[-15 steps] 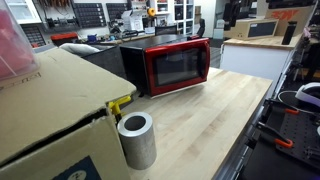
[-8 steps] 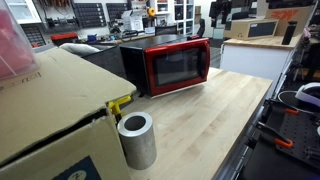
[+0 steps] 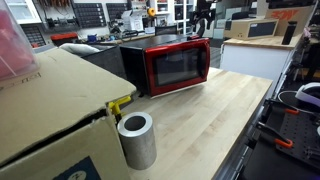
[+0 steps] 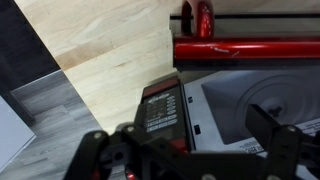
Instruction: Open the microwave
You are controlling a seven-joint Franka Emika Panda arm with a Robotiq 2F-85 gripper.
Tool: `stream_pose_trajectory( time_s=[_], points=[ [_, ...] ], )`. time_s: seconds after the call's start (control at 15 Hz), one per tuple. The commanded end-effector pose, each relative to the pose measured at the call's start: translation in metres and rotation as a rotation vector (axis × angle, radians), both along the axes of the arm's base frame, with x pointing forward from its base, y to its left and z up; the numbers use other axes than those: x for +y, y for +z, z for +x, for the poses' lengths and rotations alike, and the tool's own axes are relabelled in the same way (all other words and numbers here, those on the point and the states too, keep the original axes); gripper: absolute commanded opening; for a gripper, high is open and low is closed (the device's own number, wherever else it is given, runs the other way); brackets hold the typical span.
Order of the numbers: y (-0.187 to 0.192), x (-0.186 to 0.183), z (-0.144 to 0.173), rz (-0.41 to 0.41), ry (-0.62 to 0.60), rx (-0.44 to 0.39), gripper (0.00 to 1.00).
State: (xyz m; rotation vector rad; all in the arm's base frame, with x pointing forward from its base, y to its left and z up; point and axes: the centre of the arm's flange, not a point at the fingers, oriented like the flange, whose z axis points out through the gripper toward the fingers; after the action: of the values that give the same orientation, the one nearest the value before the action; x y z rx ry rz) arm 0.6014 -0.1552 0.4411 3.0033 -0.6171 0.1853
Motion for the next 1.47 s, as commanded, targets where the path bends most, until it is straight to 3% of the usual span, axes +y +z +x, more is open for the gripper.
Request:
stream_pose_trajectory(
  time_s=[0.0, 0.33, 0.53, 0.93, 1.4],
  points=[
    [-0.002, 0.003, 0.047, 0.007, -0.073, -0.020, 1.00],
    [-0.024, 0.019, 0.071, 0.061, -0.079, 0.028, 1.00],
    [-0.043, 0.028, 0.067, 0.127, -0.082, 0.103, 1.00],
    [-0.057, 0.042, 0.028, 0.220, -0.074, 0.260, 1.00],
    [-0.055, 0.084, -0.016, 0.264, -0.024, 0.372, 1.00]
  ],
)
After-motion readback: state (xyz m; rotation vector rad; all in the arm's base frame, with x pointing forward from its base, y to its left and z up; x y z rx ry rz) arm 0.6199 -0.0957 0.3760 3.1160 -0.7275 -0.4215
